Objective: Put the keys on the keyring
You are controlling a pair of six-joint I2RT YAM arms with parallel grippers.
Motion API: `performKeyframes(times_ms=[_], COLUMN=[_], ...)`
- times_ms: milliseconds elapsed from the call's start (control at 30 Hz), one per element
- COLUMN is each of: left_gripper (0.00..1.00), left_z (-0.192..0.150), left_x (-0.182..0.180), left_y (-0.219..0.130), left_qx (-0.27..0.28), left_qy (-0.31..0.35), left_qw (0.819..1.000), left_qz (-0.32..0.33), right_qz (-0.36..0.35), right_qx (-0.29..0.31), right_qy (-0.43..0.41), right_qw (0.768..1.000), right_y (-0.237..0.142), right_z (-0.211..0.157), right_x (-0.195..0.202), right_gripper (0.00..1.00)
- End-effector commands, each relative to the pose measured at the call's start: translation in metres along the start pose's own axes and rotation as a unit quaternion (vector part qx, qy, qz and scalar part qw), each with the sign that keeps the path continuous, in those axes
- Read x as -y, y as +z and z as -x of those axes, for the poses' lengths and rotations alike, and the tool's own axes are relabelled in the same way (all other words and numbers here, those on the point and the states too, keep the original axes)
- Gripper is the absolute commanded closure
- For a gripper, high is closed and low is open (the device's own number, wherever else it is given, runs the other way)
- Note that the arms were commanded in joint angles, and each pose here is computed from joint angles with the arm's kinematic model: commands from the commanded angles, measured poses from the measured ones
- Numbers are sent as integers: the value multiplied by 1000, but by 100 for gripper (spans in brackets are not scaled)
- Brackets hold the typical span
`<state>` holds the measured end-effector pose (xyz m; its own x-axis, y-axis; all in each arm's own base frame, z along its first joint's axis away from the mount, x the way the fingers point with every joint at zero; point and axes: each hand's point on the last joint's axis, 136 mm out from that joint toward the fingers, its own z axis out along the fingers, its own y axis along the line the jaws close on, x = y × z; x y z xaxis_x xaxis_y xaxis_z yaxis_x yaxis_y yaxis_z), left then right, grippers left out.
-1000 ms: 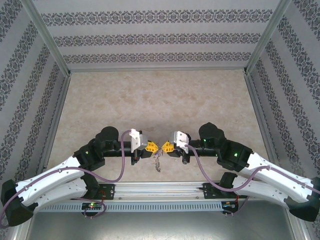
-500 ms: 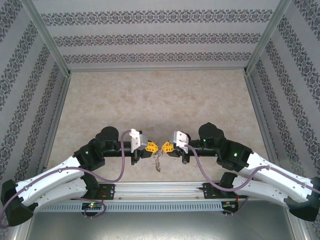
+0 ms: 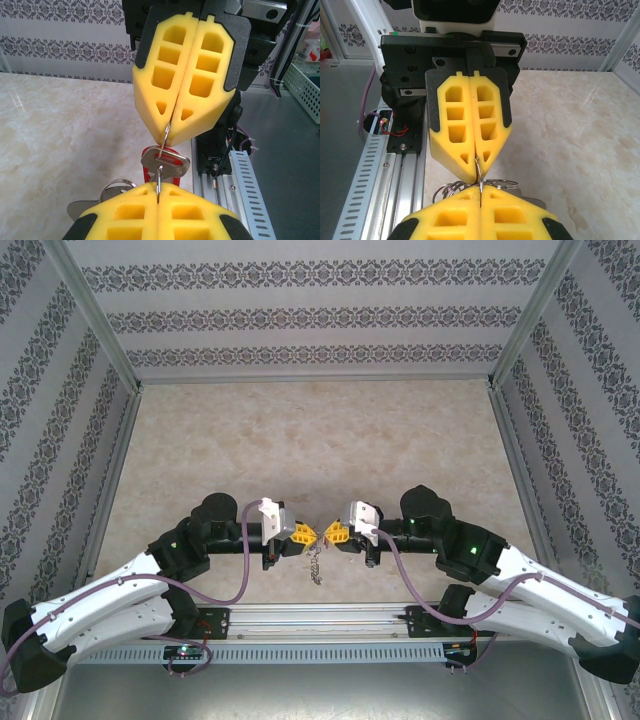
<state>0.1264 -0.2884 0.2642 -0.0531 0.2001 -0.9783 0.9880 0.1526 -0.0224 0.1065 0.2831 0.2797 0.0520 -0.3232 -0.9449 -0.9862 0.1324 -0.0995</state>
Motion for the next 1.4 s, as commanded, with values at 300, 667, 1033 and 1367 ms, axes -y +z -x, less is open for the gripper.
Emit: performKeyframes(times_ms=[300, 667, 1033, 1367], left_gripper=[100, 100, 100, 100], left_z=[19, 19, 19, 19], left_x=[6, 6, 6, 6], left_y=[-5, -5, -4, -4], left_qx=[30, 29, 30, 30], left_qy=[20, 19, 19, 19], left_qw=[999, 999, 999, 999], left_qz=[-8, -7, -8, -10], right_qz=[17, 30, 35, 38], right_qx=[7, 9, 10, 9], right_qy=[-6, -4, -3, -1], right_qw=[1000, 999, 999, 999], right_y=[4, 2, 1, 2], right_z=[3, 4, 4, 4], right_x=[-6, -11, -13, -13], right_gripper=[100, 100, 100, 100])
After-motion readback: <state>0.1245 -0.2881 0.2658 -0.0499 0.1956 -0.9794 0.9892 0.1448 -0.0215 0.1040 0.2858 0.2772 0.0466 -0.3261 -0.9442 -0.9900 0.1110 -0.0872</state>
